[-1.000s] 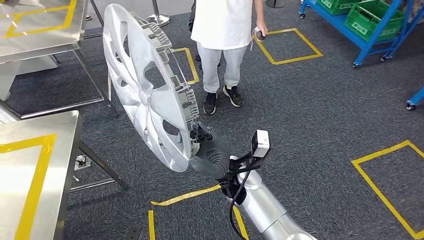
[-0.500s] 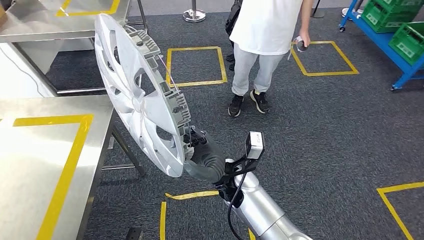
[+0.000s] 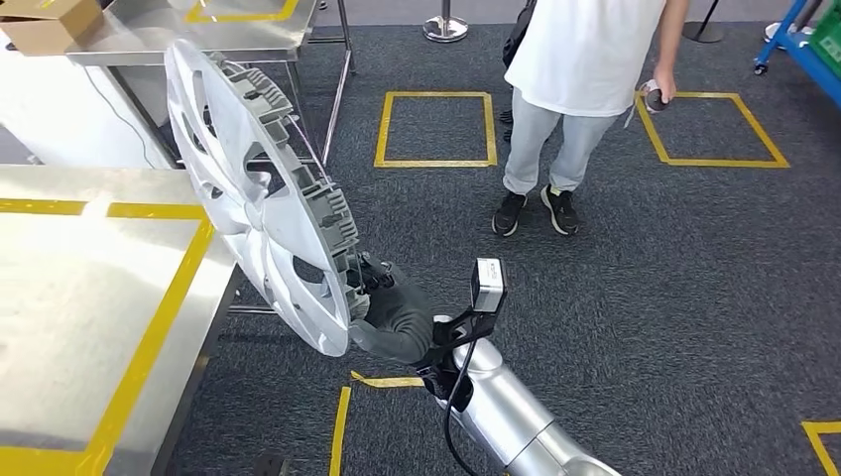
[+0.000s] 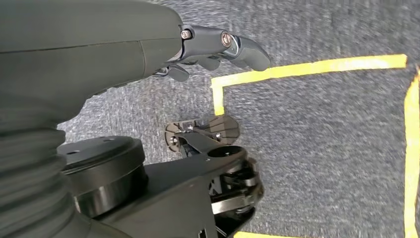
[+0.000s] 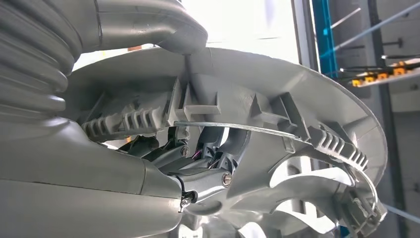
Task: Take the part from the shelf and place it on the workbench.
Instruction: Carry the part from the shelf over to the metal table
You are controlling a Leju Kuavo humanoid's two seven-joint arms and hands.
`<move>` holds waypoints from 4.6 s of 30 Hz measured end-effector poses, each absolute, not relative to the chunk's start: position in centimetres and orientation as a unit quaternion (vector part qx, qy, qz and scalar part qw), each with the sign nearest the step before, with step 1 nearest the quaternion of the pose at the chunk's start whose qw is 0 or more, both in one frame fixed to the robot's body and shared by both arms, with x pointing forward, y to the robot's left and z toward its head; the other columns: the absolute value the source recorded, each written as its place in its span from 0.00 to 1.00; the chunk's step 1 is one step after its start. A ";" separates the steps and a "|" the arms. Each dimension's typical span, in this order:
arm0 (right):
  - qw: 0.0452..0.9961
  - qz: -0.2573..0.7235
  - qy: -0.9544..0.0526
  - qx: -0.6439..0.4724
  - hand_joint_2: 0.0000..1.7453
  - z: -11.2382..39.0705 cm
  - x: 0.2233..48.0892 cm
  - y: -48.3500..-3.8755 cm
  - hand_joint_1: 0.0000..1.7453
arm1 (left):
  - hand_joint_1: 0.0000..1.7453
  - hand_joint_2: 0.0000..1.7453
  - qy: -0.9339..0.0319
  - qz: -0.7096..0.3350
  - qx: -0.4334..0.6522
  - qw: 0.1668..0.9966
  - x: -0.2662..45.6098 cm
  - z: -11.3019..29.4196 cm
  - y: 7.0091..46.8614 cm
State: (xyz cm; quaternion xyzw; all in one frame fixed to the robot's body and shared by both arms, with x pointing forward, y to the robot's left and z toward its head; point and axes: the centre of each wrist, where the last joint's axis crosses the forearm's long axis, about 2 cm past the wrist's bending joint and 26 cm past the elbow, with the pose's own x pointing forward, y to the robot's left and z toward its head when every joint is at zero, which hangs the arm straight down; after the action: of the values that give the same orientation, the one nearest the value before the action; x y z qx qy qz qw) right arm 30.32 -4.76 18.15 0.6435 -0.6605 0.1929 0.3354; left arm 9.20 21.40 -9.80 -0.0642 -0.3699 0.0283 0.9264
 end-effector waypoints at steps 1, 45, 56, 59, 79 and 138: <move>0.336 0.193 -0.660 0.643 1.00 18.1 30.3 -4.8 1.00 | 0.00 1.00 -0.370 0.028 -0.064 0.926 9.2 -9.8 21.4; 0.419 0.343 -0.687 0.485 1.00 12.4 31.4 -9.0 1.00 | 0.00 1.00 -0.367 0.026 -0.071 0.927 9.5 -9.7 21.5; 0.425 0.361 -0.706 0.436 1.00 12.5 32.1 -9.5 1.00 | 0.00 1.00 -0.367 0.023 -0.075 0.927 9.7 -9.7 21.4; 0.432 0.369 -0.718 0.403 1.00 12.1 32.2 -10.0 1.00 | 0.00 1.00 -0.366 0.027 -0.074 0.927 9.6 -9.7 21.4; 0.467 0.398 -0.763 0.204 1.00 10.1 33.7 -14.8 1.00 | 0.00 1.00 -0.366 0.038 -0.074 0.927 9.1 -9.8 21.4; 0.397 0.577 -0.656 -0.283 1.00 8.9 34.3 -30.3 1.00 | 0.00 1.00 -0.361 0.046 -0.084 0.928 8.5 -9.9 21.3</move>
State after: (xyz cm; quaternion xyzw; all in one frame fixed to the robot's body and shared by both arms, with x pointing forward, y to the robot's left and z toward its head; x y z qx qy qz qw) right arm 34.25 -30.29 8.91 -0.2831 -0.6558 0.5766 0.3967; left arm 8.54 21.34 -9.92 -0.0841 -0.3608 0.0457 0.9277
